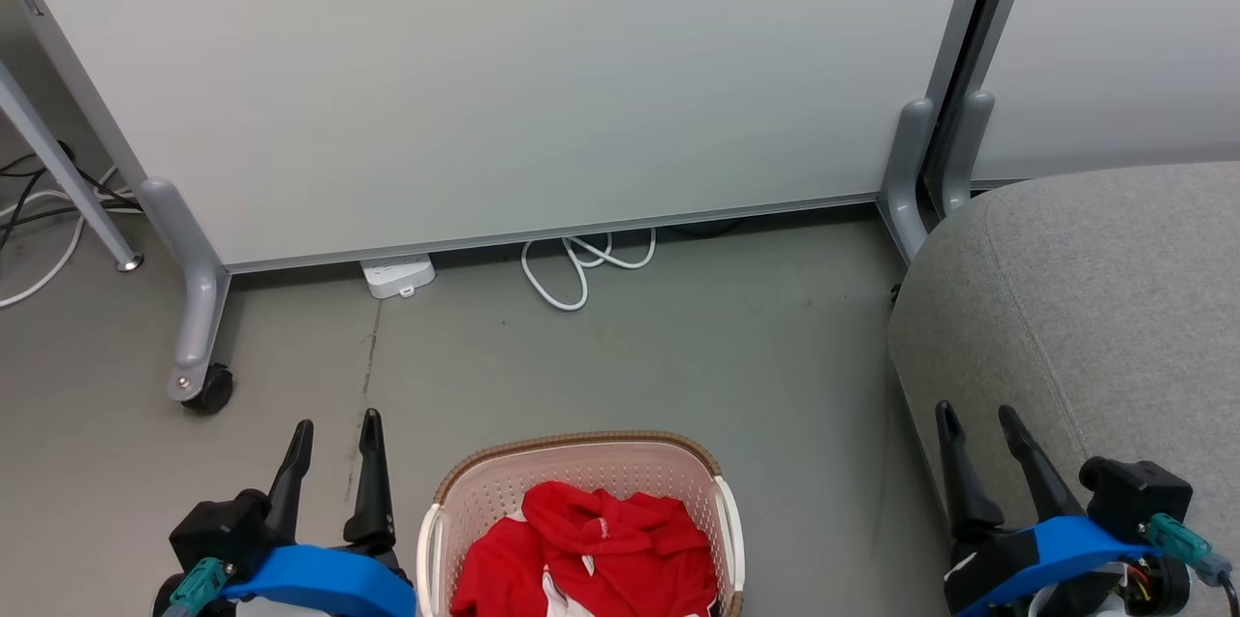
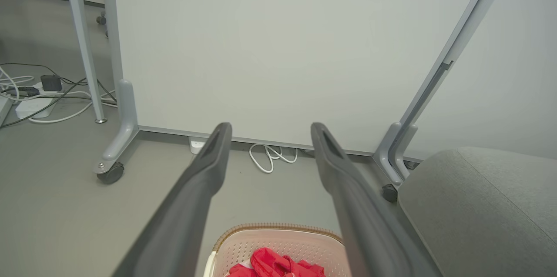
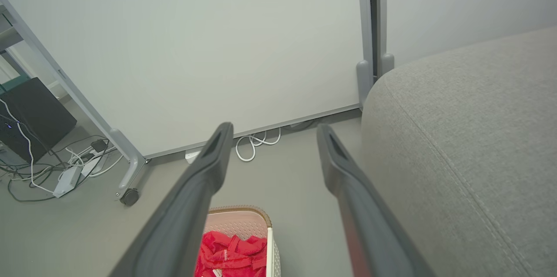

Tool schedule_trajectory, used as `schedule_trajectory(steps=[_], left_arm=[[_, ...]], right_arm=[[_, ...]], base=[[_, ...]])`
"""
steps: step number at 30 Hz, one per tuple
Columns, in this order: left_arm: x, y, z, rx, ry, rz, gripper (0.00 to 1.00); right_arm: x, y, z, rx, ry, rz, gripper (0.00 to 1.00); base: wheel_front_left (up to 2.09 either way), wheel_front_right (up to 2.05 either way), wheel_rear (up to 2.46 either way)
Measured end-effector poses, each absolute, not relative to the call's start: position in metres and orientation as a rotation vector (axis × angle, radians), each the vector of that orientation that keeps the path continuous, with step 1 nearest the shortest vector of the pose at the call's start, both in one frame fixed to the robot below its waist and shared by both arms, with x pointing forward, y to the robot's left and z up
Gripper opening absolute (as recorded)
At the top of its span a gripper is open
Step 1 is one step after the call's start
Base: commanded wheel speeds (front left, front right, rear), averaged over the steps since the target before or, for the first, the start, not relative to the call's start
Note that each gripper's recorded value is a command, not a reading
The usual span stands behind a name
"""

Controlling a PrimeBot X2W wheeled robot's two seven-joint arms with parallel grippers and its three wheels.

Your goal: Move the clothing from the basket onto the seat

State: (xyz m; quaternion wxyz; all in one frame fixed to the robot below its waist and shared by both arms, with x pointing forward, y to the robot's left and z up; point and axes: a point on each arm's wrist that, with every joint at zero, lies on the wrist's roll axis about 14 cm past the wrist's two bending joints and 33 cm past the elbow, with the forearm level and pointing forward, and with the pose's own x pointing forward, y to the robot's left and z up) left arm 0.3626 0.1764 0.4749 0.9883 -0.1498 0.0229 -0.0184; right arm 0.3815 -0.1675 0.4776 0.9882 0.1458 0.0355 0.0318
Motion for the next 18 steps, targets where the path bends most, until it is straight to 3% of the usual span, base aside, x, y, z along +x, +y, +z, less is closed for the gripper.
schedule_trajectory(steps=[18], left_arm=[[0.3597, 0.1721, 0.4734, -0.182, 0.037, -0.067, 1.0]], right_arm=[[0.3814, -0.1591, 0.4766, 0.161, 0.062, 0.105, 1.0]], base=[[0.0, 0.0, 0.0]])
